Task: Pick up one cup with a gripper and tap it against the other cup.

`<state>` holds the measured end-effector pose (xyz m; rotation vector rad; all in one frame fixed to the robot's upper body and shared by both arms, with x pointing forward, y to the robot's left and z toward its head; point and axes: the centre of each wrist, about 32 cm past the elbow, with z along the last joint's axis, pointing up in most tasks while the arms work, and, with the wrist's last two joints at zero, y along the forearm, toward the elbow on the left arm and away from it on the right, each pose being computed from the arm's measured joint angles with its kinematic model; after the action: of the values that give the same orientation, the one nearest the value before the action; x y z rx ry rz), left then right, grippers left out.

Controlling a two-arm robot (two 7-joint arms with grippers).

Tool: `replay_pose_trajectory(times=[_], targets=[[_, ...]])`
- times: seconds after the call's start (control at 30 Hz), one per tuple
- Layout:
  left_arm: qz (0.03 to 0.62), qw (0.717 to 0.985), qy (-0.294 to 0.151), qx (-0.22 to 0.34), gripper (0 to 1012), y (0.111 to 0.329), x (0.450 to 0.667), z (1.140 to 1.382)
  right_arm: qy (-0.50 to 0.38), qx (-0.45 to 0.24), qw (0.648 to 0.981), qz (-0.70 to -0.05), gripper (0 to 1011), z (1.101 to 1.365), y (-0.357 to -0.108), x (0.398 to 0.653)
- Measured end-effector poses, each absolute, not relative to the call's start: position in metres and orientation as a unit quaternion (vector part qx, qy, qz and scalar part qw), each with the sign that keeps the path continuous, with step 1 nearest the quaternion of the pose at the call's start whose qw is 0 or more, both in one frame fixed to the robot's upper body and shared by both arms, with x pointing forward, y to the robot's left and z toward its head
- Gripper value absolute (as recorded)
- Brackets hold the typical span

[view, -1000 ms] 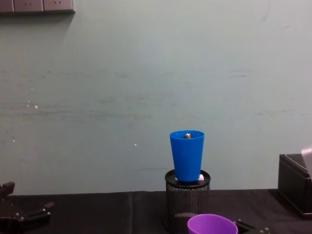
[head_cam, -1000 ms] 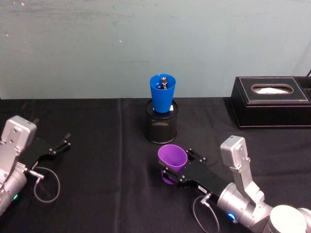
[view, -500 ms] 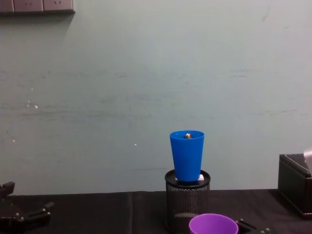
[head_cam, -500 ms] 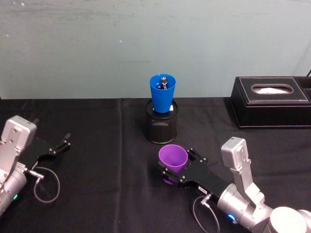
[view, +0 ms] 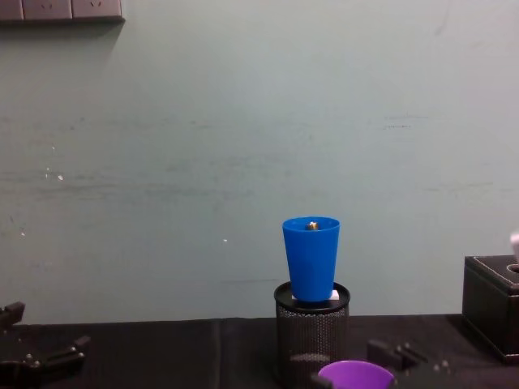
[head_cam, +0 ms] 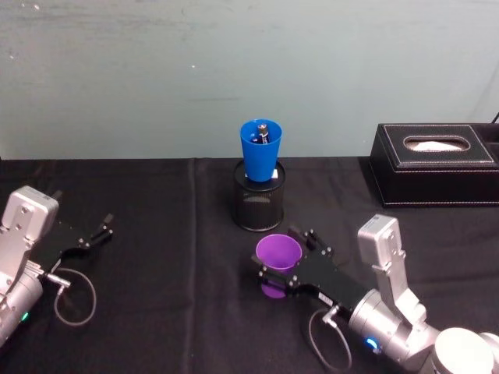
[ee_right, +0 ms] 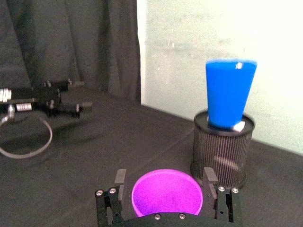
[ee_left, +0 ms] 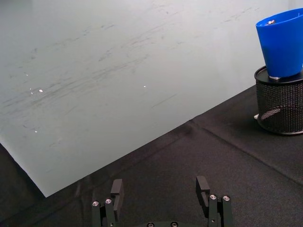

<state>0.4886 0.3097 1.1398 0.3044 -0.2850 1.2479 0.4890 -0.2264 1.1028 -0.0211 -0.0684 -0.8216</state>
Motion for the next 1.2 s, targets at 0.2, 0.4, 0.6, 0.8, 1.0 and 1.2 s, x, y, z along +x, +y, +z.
replay_pose_trajectory(times=[0.2,0.4,0.6,0.8,1.0,1.2], targets=[[0.580,0.791,-0.132,0.141,1000,0.310,0.489,1.140,-0.061,0.017,0.909,-0.411,1004,1.120,-0.225,0.490],[0.580,0.791,-0.132,0.141,1000,0.310,0.489,1.140,-0.079,0.041,0.890,-0.446,1004,1.137,-0.227,0.488],[0.580,0.791,-0.132,0.141,1000,0.310,0.489,1.140,-0.069,0.038,0.845,-0.529,1004,1.140,-0.230,0.477],[0.580,0.791,-0.132,0.141,1000,0.310,0.489,1.140,-0.058,0.028,0.805,-0.590,1004,1.135,-0.230,0.470],[0.580,0.791,-0.132,0.141,1000,0.310,0.489,1.140,-0.054,0.019,0.784,-0.619,1004,1.131,-0.229,0.467],[0.580,0.791,-0.132,0.141,1000,0.310,0.489,1.140,-0.054,0.011,0.780,-0.624,1004,1.129,-0.230,0.466]])
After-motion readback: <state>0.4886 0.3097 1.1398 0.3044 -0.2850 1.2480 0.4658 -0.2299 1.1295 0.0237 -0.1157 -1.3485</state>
